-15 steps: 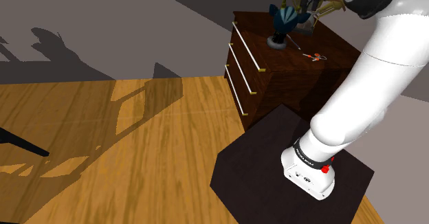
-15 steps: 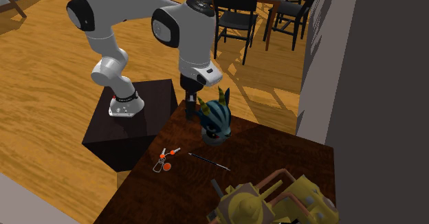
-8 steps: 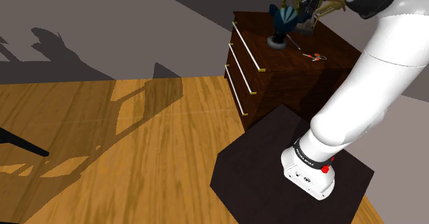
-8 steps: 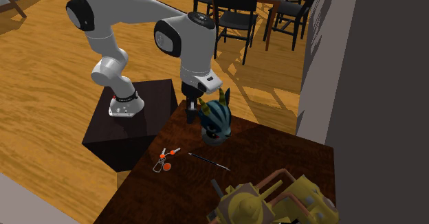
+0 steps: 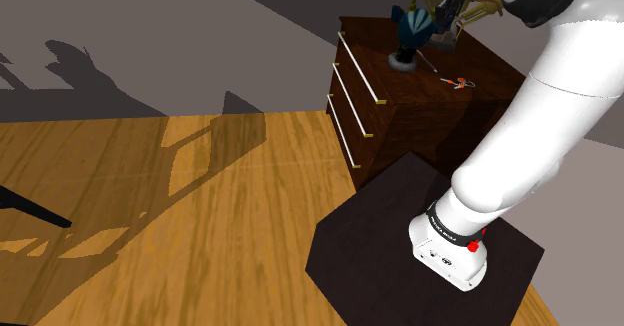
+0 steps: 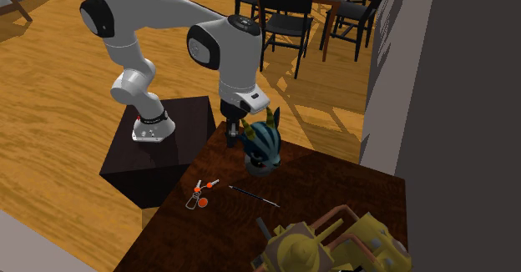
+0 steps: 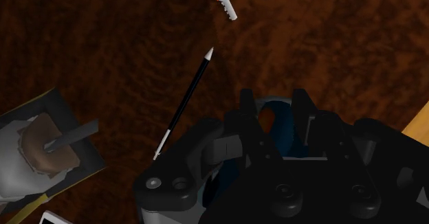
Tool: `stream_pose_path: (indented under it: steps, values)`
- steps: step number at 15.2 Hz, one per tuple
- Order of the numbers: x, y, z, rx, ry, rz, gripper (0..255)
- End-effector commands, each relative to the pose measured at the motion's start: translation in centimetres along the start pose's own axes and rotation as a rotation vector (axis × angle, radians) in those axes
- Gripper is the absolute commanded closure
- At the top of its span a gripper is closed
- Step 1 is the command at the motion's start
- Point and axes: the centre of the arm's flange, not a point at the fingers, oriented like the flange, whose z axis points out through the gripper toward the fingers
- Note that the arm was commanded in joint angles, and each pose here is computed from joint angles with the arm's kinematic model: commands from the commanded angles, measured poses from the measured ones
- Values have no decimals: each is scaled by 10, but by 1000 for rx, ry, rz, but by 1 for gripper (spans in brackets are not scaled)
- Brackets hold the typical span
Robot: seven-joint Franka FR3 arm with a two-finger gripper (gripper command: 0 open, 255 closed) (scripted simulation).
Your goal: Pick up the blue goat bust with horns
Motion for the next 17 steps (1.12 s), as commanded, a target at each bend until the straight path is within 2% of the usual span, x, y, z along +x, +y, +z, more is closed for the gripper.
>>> stream_pose_path:
  steps: [1, 17]
  values:
    - [0, 1, 0, 1, -2, -1, 255]
    - [-15, 9, -78, 1, -2, -1, 255]
